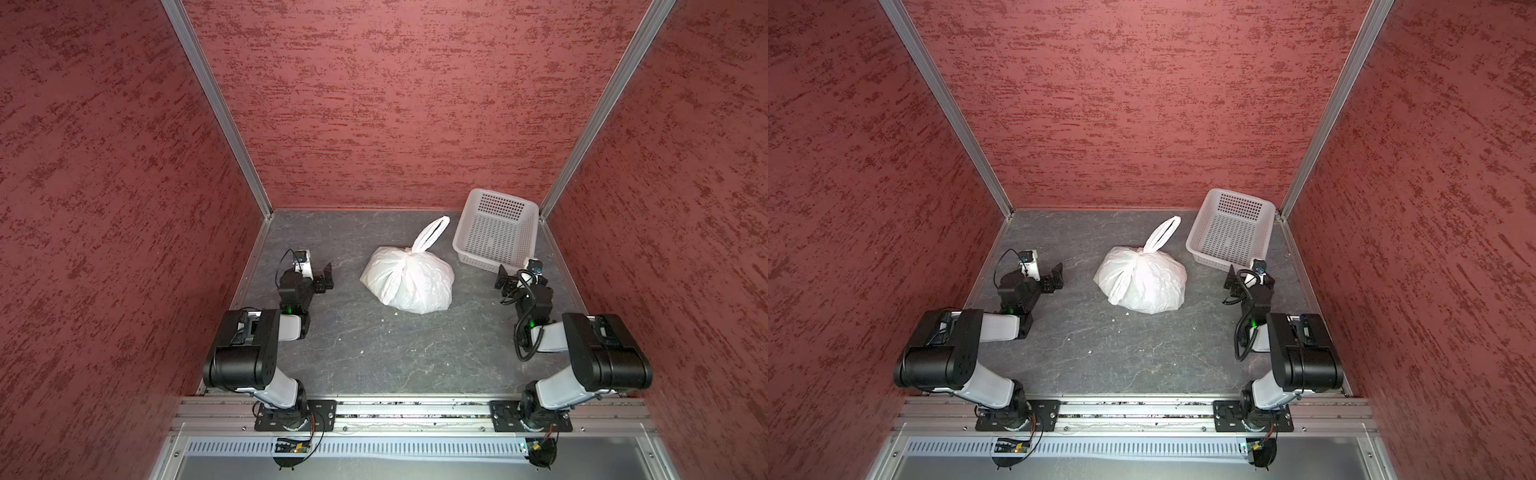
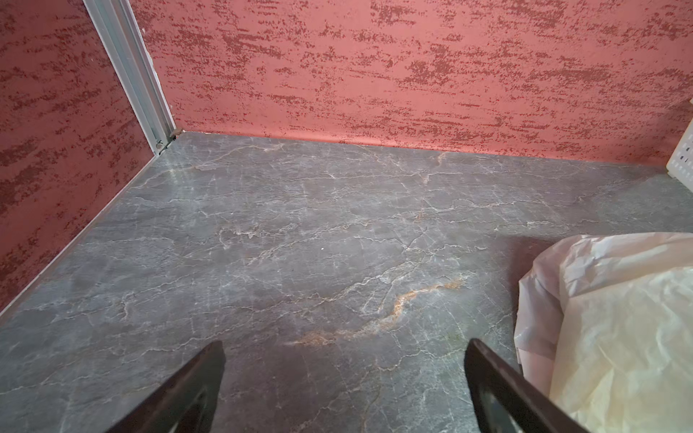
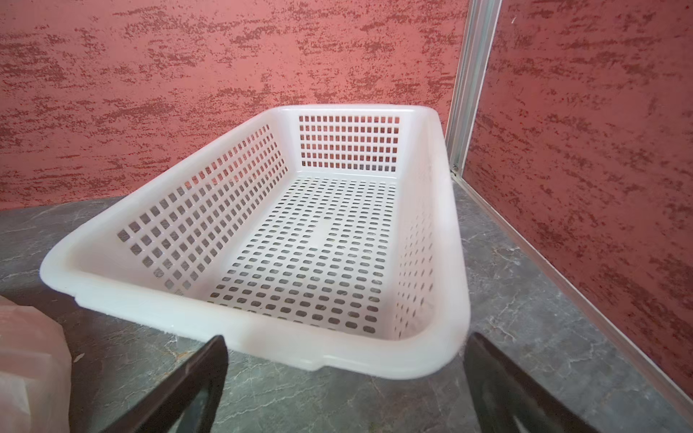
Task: Untie the knot of the plastic bag and take out the fruit
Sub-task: Untie the plastic bag at the center of the table.
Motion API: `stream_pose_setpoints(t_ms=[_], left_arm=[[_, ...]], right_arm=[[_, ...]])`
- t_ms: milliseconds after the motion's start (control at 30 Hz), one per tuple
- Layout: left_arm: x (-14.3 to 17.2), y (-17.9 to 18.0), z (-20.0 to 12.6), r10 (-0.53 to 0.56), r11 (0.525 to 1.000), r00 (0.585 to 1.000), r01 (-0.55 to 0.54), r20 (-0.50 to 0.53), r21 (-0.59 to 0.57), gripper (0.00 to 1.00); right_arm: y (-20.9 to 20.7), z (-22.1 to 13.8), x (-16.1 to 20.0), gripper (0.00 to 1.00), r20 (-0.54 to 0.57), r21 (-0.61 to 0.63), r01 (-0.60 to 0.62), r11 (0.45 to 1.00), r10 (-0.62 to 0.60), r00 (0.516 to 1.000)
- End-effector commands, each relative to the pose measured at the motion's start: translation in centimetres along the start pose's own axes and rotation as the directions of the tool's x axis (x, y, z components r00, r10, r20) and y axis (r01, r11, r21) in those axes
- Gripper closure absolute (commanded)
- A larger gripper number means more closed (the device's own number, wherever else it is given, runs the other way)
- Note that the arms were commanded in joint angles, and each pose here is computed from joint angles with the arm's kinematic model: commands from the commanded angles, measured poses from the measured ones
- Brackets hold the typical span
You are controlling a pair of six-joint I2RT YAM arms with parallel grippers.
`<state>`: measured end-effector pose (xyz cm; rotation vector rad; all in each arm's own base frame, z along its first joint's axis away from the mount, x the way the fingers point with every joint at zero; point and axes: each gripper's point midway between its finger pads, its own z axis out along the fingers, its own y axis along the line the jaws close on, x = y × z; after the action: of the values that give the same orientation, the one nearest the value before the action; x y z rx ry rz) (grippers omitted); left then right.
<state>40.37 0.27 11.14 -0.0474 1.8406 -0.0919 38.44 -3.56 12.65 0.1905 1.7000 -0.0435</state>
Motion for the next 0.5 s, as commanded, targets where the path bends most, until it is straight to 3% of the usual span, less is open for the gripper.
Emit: stream_pose_setpoints(t_ms=[0, 467], left_arm=[[-0.16, -0.03, -0.24, -0.003, 1.0, 1.0, 0.003, 0.005, 0.002, 0.0], [-0.15, -0.08, -0.24, -0.003, 1.0, 1.0, 0.003, 0.005, 0.002, 0.0]], right_arm=[[0.21, 0.17, -0.82, 0.01, 0.028, -0.01, 0.001, 1.0, 0.0, 1.0], [0.24, 0.17, -0.86, 0.01, 0.03, -0.011, 0.001, 1.0, -0.001, 1.0]])
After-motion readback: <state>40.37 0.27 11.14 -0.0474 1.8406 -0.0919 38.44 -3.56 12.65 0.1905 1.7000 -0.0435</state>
